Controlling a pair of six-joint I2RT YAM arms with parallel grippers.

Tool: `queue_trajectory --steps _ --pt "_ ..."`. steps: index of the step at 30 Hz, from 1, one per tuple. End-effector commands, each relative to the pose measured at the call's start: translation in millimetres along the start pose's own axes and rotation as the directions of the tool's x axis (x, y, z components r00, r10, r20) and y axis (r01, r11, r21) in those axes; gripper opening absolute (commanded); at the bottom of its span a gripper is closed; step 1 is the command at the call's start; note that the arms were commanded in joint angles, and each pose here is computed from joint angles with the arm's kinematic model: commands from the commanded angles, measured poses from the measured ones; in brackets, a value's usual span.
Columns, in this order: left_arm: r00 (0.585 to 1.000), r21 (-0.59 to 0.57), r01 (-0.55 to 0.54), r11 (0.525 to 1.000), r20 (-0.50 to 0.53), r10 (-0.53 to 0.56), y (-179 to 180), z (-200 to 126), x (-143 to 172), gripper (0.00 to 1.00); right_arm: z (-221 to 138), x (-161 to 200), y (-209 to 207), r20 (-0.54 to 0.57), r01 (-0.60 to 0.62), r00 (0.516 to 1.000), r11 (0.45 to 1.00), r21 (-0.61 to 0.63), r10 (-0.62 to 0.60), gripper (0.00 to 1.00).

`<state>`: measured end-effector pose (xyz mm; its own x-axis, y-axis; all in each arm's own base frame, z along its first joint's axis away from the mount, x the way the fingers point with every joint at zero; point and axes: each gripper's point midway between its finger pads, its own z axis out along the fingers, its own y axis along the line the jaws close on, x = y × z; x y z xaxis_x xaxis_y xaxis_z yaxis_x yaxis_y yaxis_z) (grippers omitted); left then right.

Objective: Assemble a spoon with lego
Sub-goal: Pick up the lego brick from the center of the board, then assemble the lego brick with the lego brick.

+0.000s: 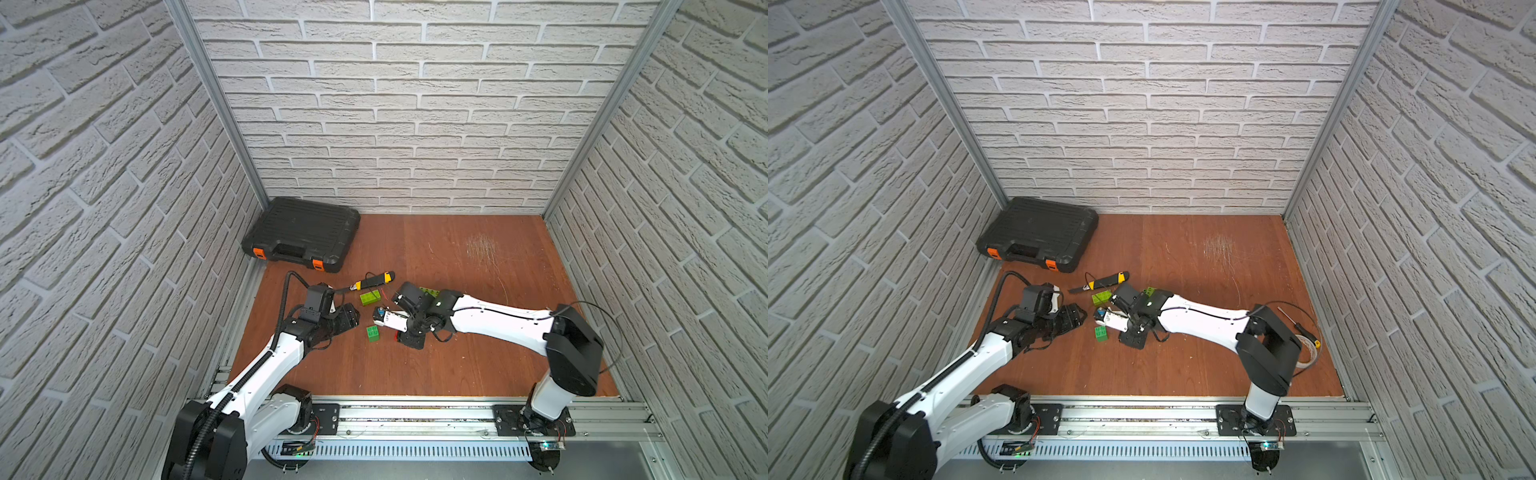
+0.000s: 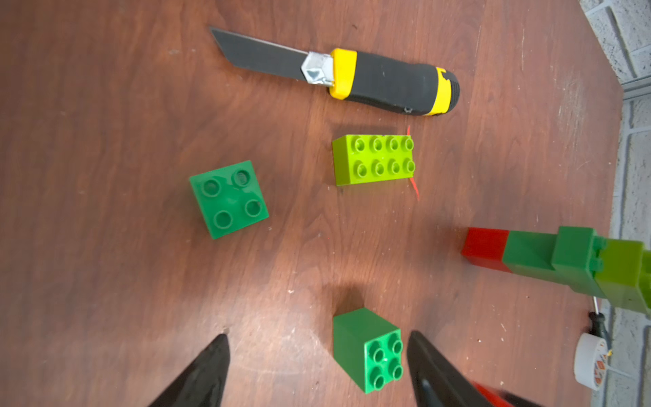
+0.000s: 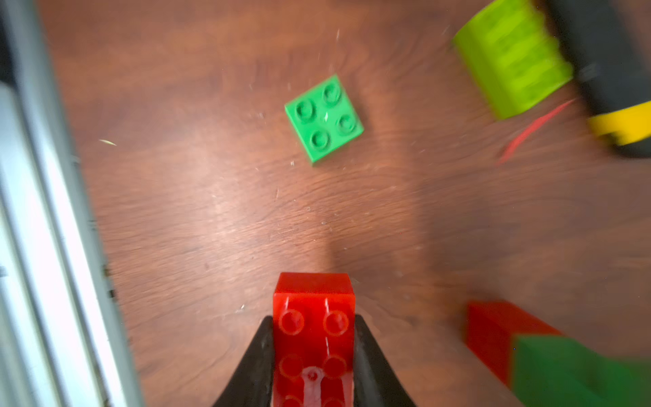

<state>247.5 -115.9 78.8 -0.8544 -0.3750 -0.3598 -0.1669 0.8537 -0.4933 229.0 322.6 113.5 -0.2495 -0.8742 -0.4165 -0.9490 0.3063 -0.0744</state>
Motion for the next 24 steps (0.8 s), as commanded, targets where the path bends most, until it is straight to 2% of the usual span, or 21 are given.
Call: queue_trajectory --steps 1,5,9,14,21,22,24 --pt "0.999 0.098 -0.009 0.995 0.038 0.005 -29 1 -21 0.79 -59 -5 -15 0.047 0.004 0.999 0.999 0.032 -0.005 0.21" --pt "0.999 0.156 -0.039 0.987 0.038 0.033 -54 11 -30 0.79 -99 9 -42 0.029 0.004 1.0 0.996 0.084 -0.006 0.21" --pt "0.997 0.207 -0.073 0.976 0.033 0.067 -81 24 -37 0.78 -112 26 -73 -0.004 -0.031 0.999 0.991 0.127 0.031 0.21" --pt "0.995 0.233 -0.099 0.968 0.001 0.101 -105 45 -33 0.78 -106 33 -97 -0.034 -0.047 0.998 0.992 0.116 0.052 0.21" --pt "0.993 0.267 -0.104 0.958 -0.034 0.117 -128 67 -26 0.78 -91 27 -108 -0.009 -0.049 0.999 0.997 0.058 0.049 0.2" --pt "0.992 0.27 -0.104 0.957 -0.041 0.119 -131 70 -25 0.78 -89 27 -109 -0.012 -0.012 1.0 0.998 0.056 0.013 0.2" --pt "0.99 0.277 -0.111 0.954 -0.049 0.13 -138 75 -23 0.78 -85 27 -112 -0.022 -0.014 1.0 0.999 0.049 0.015 0.2"
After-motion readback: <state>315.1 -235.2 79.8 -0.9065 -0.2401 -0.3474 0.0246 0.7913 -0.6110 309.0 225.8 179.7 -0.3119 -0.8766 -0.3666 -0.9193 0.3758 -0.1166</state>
